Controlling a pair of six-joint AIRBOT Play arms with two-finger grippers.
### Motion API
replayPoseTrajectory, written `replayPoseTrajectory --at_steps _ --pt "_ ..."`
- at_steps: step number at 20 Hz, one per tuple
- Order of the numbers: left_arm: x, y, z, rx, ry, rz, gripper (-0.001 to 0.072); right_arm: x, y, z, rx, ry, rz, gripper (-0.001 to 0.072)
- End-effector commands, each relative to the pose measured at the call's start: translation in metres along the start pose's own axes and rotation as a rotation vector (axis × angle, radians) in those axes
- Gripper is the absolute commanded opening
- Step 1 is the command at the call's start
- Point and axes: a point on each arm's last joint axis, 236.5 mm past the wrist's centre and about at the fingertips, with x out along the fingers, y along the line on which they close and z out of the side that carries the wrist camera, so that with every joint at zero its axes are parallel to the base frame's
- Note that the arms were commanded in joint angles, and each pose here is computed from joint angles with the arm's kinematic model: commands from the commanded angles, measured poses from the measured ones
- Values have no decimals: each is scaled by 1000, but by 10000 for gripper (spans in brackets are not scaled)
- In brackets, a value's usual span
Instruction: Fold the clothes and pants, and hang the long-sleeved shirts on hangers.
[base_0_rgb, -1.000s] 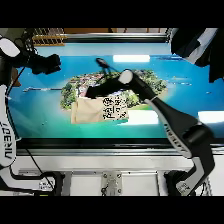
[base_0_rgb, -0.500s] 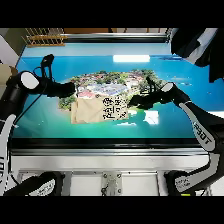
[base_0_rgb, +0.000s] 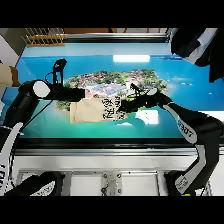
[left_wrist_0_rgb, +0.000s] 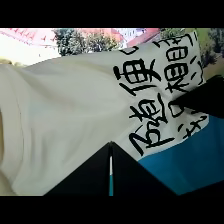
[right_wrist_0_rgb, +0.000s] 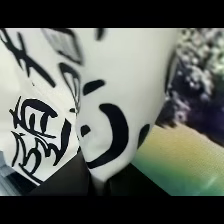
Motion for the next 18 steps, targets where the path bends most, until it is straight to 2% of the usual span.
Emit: replayPoseTrajectory --at_steps 1,4,7,9,12,14,18 --pt "0 -3 0 -8 -3 -5 7 4 29 18 -59 -51 32 13" --pt "0 -3 -5 -8 16 -4 7 -58 16 53 -103 -152 -82 12" --pt "0 -3 -7 -8 25 -4 7 -189 -44 87 -44 -347 -339 13" --pt "0 -3 -7 -9 25 -4 7 -289 -90 87 51 -481 -503 13" --pt "0 -3 -6 -16 22 -4 7 -417 -153 51 239 -650 -694 13" --pt "0 -3 -6 -23 22 -4 7 -471 -185 15 401 -735 -740 13" --pt "0 -3 -6 -23 22 -4 7 -487 -228 -64 628 -746 -759 13"
